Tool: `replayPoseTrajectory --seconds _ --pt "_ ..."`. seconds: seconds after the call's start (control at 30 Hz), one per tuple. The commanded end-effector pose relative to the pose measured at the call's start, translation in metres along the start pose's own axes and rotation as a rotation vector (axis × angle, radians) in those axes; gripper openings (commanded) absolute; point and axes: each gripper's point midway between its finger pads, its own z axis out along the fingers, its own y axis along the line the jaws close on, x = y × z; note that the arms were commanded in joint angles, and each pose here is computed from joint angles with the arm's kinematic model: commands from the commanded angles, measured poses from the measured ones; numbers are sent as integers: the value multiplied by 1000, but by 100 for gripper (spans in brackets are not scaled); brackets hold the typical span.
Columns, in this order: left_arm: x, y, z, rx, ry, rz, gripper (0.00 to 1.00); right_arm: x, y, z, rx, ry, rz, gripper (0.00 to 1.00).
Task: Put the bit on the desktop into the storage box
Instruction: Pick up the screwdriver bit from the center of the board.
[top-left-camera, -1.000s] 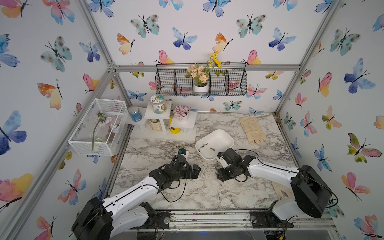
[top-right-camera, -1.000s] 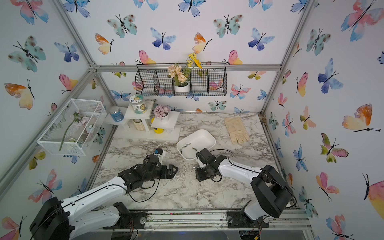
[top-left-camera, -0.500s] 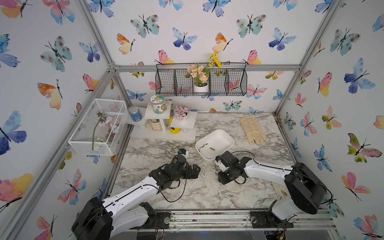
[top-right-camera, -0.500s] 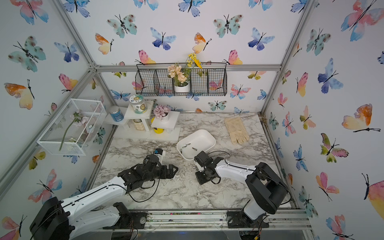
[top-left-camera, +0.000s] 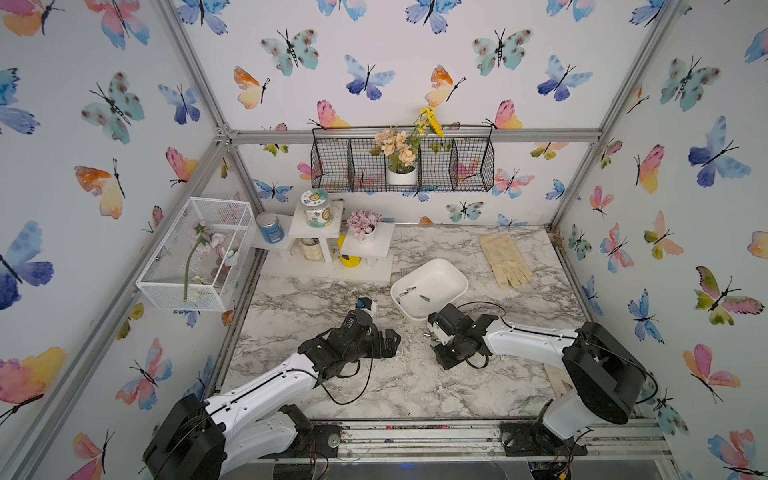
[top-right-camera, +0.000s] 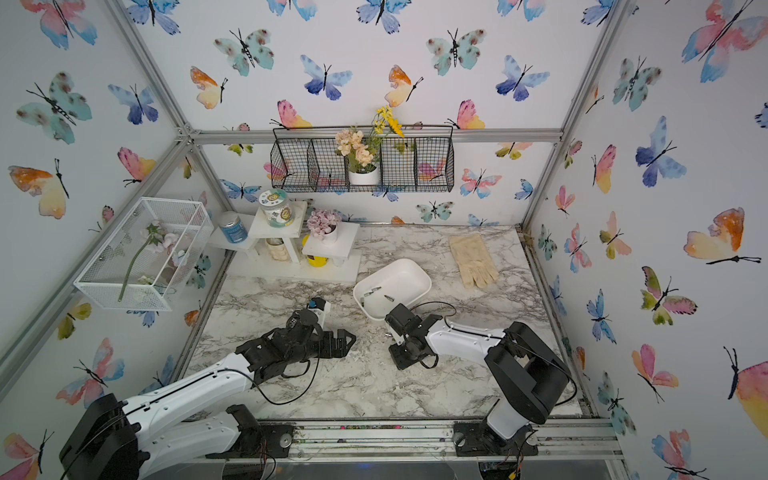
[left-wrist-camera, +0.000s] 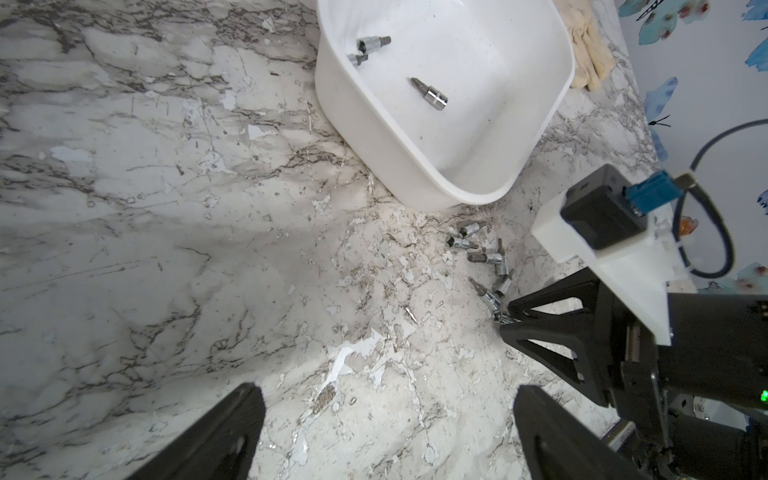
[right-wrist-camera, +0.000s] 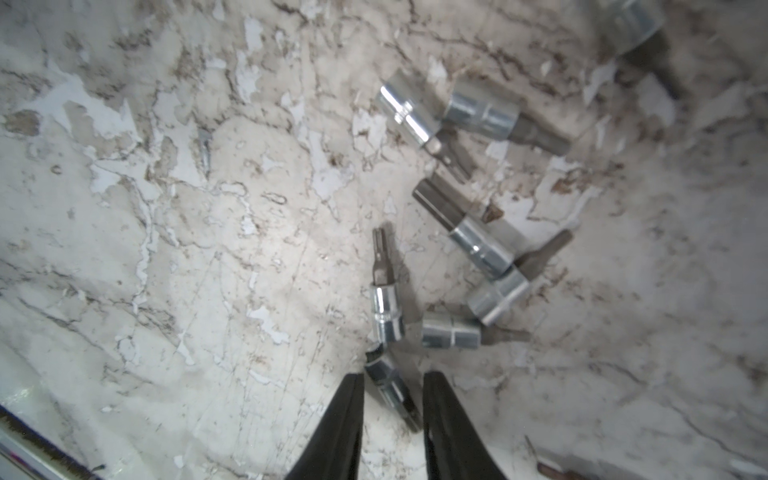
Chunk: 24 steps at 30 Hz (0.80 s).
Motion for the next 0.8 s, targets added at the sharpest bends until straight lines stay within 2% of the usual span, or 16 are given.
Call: replayPoseTrajectory --seconds 0.0,0.2,0.57,0.77 --pt "1 4 0 -15 -9 -1 99 12 -6 7 55 58 -11 28" --pt "1 3 -1 -13 -10 -1 99 18 -12 8 108 86 -11 22" --pt "-1 2 -2 -12 -16 1 99 22 -11 7 115 106 -17 9" --pt "-3 1 -2 -12 -16 4 99 18 -10 -1 112 80 -15 7"
